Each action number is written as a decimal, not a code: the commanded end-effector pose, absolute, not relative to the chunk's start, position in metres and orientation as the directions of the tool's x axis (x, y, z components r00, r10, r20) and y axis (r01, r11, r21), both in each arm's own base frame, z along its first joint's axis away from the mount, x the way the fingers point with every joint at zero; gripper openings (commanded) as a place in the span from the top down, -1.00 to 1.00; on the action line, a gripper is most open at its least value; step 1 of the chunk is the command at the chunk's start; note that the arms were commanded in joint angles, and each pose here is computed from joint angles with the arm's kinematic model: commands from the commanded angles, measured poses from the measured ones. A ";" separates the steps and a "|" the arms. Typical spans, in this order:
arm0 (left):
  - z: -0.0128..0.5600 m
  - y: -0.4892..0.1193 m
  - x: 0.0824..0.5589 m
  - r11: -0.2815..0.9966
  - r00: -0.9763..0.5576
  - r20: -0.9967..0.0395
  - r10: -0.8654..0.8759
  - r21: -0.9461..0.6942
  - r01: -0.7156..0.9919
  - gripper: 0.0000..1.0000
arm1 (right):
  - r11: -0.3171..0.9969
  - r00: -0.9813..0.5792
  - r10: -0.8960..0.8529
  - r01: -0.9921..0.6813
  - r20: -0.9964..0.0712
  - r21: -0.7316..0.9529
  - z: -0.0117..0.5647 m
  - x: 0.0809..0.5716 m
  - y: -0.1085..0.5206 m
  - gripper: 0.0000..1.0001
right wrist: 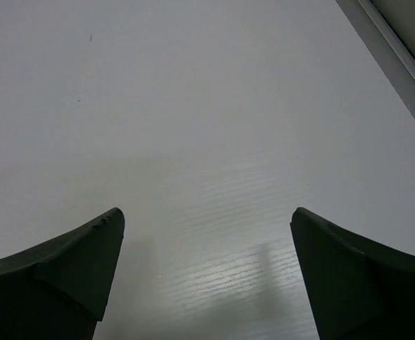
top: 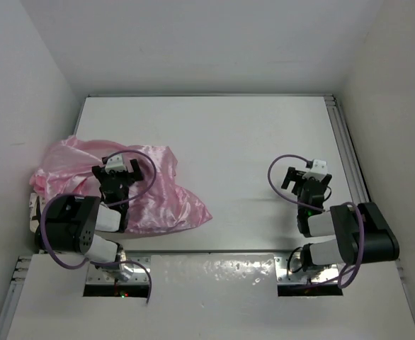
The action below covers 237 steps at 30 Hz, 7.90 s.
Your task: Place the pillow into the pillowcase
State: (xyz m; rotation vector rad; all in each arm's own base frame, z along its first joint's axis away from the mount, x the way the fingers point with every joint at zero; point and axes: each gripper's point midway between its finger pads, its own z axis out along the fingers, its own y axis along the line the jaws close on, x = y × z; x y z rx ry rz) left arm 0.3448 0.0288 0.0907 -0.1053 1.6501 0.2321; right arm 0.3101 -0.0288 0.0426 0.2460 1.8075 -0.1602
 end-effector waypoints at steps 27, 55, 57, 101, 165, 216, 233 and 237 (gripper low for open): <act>0.300 0.073 0.341 0.874 -0.120 -0.976 0.182 0.216 -0.435 -0.99 | 0.506 -0.520 -0.251 -0.789 -0.816 0.347 0.178 0.407 0.428 -0.98; 0.266 0.070 0.336 0.871 -0.218 -0.941 0.261 0.327 -0.368 -0.99 | 0.969 -0.396 0.232 0.016 -0.888 0.246 0.246 0.486 0.070 1.00; 0.259 0.059 0.342 0.890 -0.239 -0.924 0.297 0.359 -0.282 -0.99 | 0.983 -0.527 0.150 -0.012 -0.837 0.184 0.214 0.476 0.059 0.72; 0.153 0.075 0.418 0.856 -0.433 -0.809 0.397 0.496 -0.143 1.00 | 0.765 0.039 0.078 -0.643 -0.996 0.035 0.456 0.446 0.310 1.00; 0.120 -0.164 0.411 0.540 -0.006 -0.796 0.605 0.405 0.738 0.89 | 0.805 -0.671 -0.194 -0.526 -0.716 0.274 0.115 0.430 0.244 1.00; 0.251 -0.079 0.451 0.963 -0.405 -0.874 0.269 0.249 0.102 -0.99 | 0.953 -0.565 -0.056 -0.275 -0.823 0.125 0.207 0.443 0.211 0.66; 0.062 -0.089 0.264 0.433 -0.207 -0.453 0.867 0.480 0.763 -0.99 | 0.879 -0.833 -0.239 -0.404 -0.499 0.252 0.037 0.333 0.314 -0.53; 0.040 -0.068 0.274 0.442 -0.283 -0.354 0.892 0.540 0.716 -0.99 | 0.909 -0.864 -0.179 -0.329 -0.470 0.257 0.019 0.341 0.302 0.14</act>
